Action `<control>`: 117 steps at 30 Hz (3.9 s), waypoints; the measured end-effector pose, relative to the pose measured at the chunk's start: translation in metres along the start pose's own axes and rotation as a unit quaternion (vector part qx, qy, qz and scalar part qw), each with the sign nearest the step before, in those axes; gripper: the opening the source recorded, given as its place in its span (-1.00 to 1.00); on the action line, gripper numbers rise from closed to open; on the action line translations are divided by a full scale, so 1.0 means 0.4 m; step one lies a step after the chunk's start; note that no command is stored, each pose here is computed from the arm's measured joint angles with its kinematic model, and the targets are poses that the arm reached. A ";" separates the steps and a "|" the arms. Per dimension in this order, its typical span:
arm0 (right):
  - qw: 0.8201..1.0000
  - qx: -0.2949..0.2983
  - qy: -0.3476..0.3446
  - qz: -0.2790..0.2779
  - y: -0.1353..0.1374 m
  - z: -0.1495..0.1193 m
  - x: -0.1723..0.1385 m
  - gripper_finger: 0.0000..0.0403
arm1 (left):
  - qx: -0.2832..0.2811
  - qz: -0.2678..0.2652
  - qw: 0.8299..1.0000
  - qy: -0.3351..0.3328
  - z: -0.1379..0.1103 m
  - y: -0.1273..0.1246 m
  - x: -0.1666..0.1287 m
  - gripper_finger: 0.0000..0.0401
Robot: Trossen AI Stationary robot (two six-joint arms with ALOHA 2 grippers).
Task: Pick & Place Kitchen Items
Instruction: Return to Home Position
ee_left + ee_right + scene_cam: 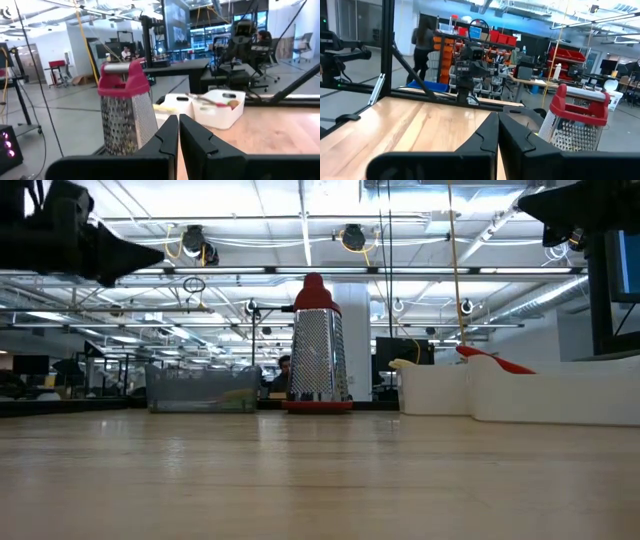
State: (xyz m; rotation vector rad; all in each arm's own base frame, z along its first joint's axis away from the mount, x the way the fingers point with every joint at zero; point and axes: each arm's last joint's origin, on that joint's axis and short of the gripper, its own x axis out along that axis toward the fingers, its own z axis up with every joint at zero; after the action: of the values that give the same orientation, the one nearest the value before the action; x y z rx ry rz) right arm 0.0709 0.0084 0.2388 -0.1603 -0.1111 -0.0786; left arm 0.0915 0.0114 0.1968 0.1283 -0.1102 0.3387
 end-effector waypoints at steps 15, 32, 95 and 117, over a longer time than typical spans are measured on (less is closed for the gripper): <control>1.000 0.021 0.016 0.003 0.015 -0.049 0.016 -1.00 | -0.011 0.003 1.000 0.007 -0.047 -0.008 0.006 -0.89; 0.999 0.033 -0.021 -0.003 0.040 -0.137 0.039 -1.00 | -0.009 0.002 1.000 0.010 -0.048 -0.008 0.006 -0.89; 0.996 0.077 0.043 0.003 0.046 -0.168 0.039 -0.96 | 0.002 -0.001 0.999 0.040 -0.062 -0.010 0.005 -0.89; 0.996 0.077 0.043 0.004 0.046 -0.168 0.039 -0.96 | 0.001 -0.001 0.999 0.038 -0.062 -0.010 0.005 -0.89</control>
State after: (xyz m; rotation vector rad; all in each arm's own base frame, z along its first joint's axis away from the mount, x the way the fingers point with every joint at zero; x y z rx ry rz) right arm 0.0949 0.0143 0.1717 -0.0027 -0.0307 -0.0695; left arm 0.0968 0.0118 0.1723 0.1174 -0.0349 0.3415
